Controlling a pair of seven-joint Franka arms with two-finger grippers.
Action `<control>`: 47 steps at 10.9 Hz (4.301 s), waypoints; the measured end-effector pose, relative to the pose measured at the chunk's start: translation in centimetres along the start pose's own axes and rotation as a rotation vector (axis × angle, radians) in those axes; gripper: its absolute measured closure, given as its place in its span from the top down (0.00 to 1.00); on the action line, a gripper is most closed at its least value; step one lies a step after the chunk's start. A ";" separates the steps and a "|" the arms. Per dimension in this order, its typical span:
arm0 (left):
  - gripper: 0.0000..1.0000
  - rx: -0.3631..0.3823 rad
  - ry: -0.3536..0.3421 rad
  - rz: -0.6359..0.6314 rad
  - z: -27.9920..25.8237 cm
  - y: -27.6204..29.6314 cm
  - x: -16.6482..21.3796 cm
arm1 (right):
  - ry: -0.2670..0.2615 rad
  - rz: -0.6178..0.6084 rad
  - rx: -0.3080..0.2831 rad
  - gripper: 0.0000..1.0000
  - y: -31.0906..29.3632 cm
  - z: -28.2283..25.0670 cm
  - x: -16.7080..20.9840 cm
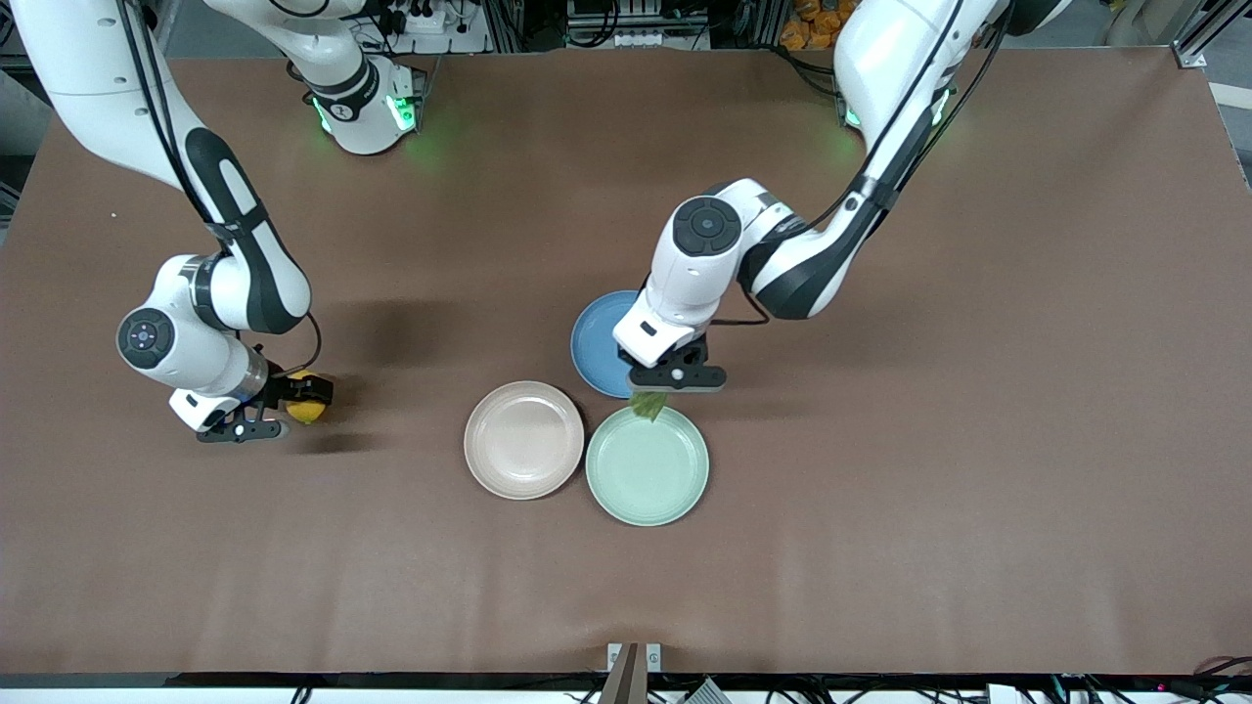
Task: Place lemon and lettuce in plates
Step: 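Carry the lettuce with the left gripper onto the mint green plate, then release the lettuce and withdraw the left gripper from the plate, then carry the lemon with the right gripper over the cream plate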
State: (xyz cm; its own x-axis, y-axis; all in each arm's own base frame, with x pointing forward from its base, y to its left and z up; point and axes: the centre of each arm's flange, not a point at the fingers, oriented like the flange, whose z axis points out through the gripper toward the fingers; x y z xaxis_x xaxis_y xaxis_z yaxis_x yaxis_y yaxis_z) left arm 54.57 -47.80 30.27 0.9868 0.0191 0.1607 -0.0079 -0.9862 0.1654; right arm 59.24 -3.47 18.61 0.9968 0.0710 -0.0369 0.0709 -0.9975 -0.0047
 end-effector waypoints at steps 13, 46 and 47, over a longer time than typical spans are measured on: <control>0.95 -0.068 0.234 0.107 2.3 -5.1 6.8 | -0.001 -0.025 0.005 0.81 -0.6 1.4 0.0; 1.00 0.251 -0.130 -0.083 -37.3 -35.8 7.9 | -0.004 0.030 0.094 0.64 -10.8 -4.2 4.3; 1.00 0.251 -0.130 -0.084 -37.3 -36.0 8.0 | -0.004 0.038 0.096 0.64 -11.4 -4.3 4.3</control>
State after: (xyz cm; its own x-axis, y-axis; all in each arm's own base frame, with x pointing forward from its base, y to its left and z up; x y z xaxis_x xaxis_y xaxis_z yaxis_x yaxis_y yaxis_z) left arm 56.68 -6.04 61.91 0.9949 0.0967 0.0280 0.0986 -0.9922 -0.0761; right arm 62.91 8.16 22.75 0.9985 0.0337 -0.0423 0.0294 -0.9946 -0.0991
